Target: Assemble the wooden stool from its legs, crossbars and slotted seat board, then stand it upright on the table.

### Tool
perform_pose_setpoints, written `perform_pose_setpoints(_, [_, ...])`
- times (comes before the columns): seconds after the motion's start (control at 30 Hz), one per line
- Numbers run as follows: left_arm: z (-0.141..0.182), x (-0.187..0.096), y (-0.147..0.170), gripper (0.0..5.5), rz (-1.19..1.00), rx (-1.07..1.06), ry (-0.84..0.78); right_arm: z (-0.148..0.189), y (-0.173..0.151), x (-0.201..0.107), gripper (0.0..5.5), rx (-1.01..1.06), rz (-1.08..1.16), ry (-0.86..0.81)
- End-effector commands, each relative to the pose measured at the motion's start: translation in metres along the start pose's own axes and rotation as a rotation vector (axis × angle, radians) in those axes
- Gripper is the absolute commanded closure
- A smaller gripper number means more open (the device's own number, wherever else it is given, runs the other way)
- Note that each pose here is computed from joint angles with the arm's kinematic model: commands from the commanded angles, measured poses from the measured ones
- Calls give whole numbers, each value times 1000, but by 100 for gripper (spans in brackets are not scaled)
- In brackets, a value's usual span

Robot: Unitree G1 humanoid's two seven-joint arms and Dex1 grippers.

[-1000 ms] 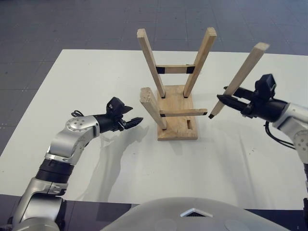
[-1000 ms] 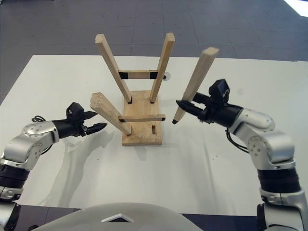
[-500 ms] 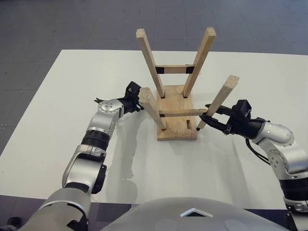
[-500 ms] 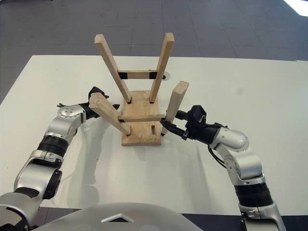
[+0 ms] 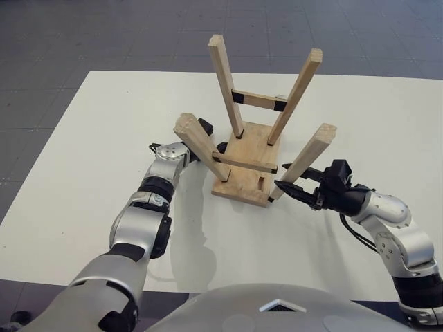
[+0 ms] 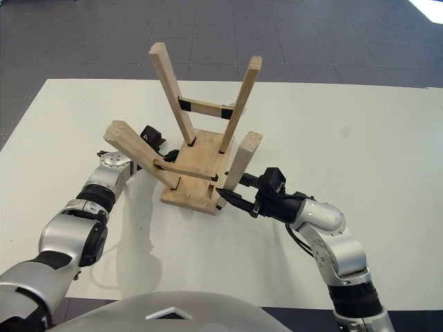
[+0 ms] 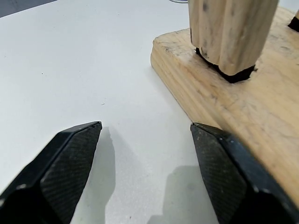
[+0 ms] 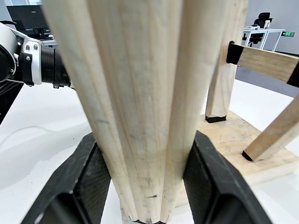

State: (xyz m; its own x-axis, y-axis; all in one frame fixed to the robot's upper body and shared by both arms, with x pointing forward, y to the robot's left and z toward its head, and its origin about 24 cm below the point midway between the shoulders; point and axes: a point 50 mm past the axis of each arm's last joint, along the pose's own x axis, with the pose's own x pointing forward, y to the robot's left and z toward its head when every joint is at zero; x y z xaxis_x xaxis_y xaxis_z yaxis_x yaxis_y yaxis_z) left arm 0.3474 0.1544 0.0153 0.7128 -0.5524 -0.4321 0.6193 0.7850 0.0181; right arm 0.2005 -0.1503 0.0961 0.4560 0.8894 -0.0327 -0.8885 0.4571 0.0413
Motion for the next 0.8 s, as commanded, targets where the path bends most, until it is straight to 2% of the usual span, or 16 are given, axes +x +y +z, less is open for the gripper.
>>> perform_pose_setpoints(0.03, [7,6,-8,196,-61,0,-27,8,11,5,346,5,38,-31])
perform_pose_setpoints(0.23, [8,2,-2,196,-49,2,-21,26,-1,12,346,-44,44,-66])
perform_pose_setpoints(0.43, [14,3,-2,196,-61,8,-30,7,-16,20,346,11,25,-44])
perform_pose_setpoints(0.8, [14,4,-3,196,-66,6,-35,-19,-12,12,346,-44,60,57])
